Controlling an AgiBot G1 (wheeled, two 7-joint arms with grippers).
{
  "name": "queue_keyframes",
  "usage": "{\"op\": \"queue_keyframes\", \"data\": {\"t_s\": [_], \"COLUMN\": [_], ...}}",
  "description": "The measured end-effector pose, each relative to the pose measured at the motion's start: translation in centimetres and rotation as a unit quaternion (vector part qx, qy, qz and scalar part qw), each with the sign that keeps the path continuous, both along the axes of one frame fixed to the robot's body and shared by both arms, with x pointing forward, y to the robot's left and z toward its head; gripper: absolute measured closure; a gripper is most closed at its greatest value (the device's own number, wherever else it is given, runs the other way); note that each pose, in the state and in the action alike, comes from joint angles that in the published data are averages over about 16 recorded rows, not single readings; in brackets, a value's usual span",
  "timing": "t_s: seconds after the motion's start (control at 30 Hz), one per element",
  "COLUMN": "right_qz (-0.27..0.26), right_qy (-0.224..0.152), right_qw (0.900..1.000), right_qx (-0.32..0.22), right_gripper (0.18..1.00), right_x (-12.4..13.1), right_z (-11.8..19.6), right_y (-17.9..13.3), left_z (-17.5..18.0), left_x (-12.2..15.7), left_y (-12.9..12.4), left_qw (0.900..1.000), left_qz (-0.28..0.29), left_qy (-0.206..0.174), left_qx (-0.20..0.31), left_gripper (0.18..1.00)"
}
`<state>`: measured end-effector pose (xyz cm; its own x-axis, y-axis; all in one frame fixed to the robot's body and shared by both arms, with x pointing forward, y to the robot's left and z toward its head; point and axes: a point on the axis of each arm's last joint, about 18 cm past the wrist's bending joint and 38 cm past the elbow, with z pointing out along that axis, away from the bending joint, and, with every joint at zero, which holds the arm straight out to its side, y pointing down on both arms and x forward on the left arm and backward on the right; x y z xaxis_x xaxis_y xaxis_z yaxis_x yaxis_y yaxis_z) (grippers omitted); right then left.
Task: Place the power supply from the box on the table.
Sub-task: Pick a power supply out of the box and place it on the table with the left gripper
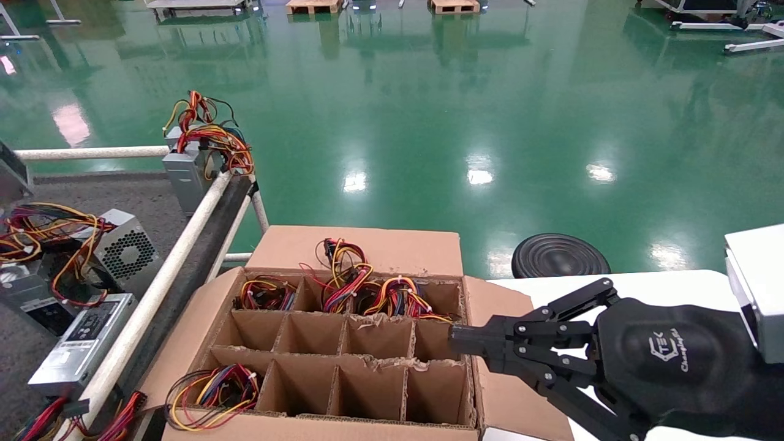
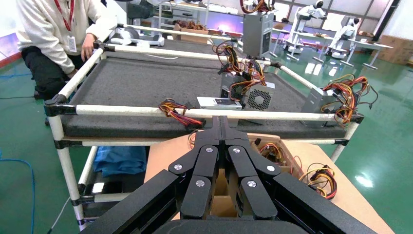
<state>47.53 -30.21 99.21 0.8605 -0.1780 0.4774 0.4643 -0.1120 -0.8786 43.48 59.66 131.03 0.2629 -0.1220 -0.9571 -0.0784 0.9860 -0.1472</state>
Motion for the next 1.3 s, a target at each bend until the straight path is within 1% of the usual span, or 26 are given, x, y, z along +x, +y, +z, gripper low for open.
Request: {"op": "queue_keyframes", "data": {"t_s": [0.27, 0.6, 0.93, 1.3], "right_qz": [0.000, 0.000, 0.000, 0.000], "right_qy": [0.000, 0.000, 0.000, 0.000], "right_qw": [1.000, 1.000, 1.000, 1.000], "right_qx": [0.000, 0.000, 0.000, 0.000], "right_gripper": [0.985, 0.985, 0.985, 0.985], "right_x": [0.0, 0.0, 0.0, 0.0], "right_z": [0.0, 0.0, 0.0, 0.0], "right_y": [0.0, 0.0, 0.0, 0.0], "left_z": [-0.5, -1.6, -3.8, -6.5], "left_x": [-1.8, -3.4, -4.1, -4.2], "left_y": [1.3, 2.6, 3.9, 4.9], "left_qw": [0.9998, 0.9986, 0.9958, 0.9908], "left_qz": [0.018, 0.034, 0.035, 0.021], "left_qy": [0.007, 0.029, 0.060, 0.098], "left_qx": [-0.009, -0.028, -0.059, -0.091], "left_gripper": [0.985, 0.986, 0.986, 0.986]}}
